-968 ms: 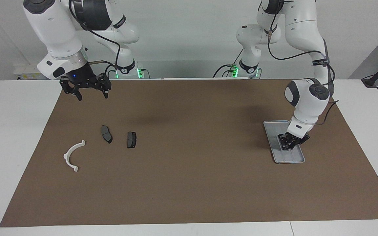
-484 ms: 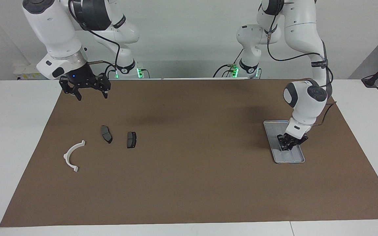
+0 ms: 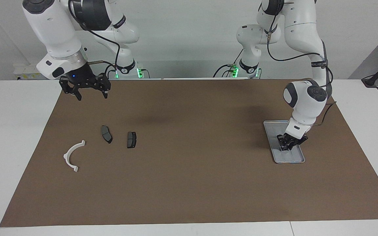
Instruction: Pick bearing gear from pile to tray
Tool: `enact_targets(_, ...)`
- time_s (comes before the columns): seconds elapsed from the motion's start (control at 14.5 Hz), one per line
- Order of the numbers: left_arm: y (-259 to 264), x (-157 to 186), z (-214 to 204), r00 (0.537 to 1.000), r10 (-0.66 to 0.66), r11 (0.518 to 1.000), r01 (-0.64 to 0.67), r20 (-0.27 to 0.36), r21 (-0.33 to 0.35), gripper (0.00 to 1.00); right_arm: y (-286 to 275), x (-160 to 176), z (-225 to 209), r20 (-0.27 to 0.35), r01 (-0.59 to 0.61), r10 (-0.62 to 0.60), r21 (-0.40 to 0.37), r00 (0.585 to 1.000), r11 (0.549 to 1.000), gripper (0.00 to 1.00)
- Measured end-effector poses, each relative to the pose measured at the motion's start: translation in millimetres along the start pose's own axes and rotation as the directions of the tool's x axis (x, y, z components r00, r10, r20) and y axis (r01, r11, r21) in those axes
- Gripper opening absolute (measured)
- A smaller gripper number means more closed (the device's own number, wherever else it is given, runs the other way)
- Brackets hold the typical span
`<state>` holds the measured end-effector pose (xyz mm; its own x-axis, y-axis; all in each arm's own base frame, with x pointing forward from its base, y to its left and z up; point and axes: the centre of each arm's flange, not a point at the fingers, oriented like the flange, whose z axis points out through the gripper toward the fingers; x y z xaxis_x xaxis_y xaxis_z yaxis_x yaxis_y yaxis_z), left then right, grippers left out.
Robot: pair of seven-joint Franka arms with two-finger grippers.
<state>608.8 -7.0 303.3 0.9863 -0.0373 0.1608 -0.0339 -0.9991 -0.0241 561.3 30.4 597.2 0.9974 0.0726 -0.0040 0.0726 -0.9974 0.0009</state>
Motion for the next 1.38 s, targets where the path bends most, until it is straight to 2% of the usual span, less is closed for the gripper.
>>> enact_targets(0.28, 0, 0, 0, 1.000, 0.001, 1.000, -0.001, -0.001, 0.000, 0.82, 0, 0, 0, 0.000, 0.000, 0.000, 0.000, 1.000, 1.000, 1.00)
enact_targets(0.35, 0, 1, -1, 1.000, 0.000, 1.000, 0.000, -0.003, 0.000, 0.90, 0, 0, 0, 0.000, 0.000, 0.000, 0.000, 1.000, 1.000, 1.00)
enact_targets(0.55, -5, 9, -22, 1.000, -0.009, 1.000, 0.009, -0.014, 0.001, 0.87, 0, 0, 0, 0.000, 0.000, 0.000, 0.000, 1.000, 1.000, 1.00)
enact_targets(0.69, -14, 20, -63, 1.000, -0.022, 1.000, 0.022, -0.008, 0.002, 0.87, 0, 0, 0, 0.000, 0.000, 0.000, 0.000, 1.000, 1.000, 1.00)
enact_targets(0.76, -17, 24, -91, 1.000, -0.027, 1.000, 0.027, -0.007, 0.001, 0.90, 0, 0, 0, 0.000, 0.000, 0.000, 0.000, 1.000, 1.000, 1.00)
enact_targets(0.83, -19, 24, -120, 0.999, -0.032, 0.999, 0.032, -0.005, -0.001, 0.99, 0, 0, 0, 0.000, 0.000, 0.000, 0.000, 1.000, 1.000, 1.00)
enact_targets(0.9, -22, 21, -149, 0.999, -0.038, 0.999, 0.038, -0.006, -0.002, 1.00, 0, 0, 0, 0.000, 0.000, 0.000, 0.000, 1.000, 1.000, 1.00)
enact_targets(1.11, -34, -7, -232, 0.998, -0.059, 0.998, 0.059, 0.004, -0.010, 1.00, 0, 0, 0, 0.000, 0.000, 0.000, 0.000, 1.000, 1.000, 1.00)
enact_targets(1.38, -41, -53, -311, 0.994, -0.071, 0.997, 0.072, 0.080, -0.019, 1.00, 0, 0, 0, 0.000, 0.000, 0.000, 0.000, 1.000, 1.000, 1.00)
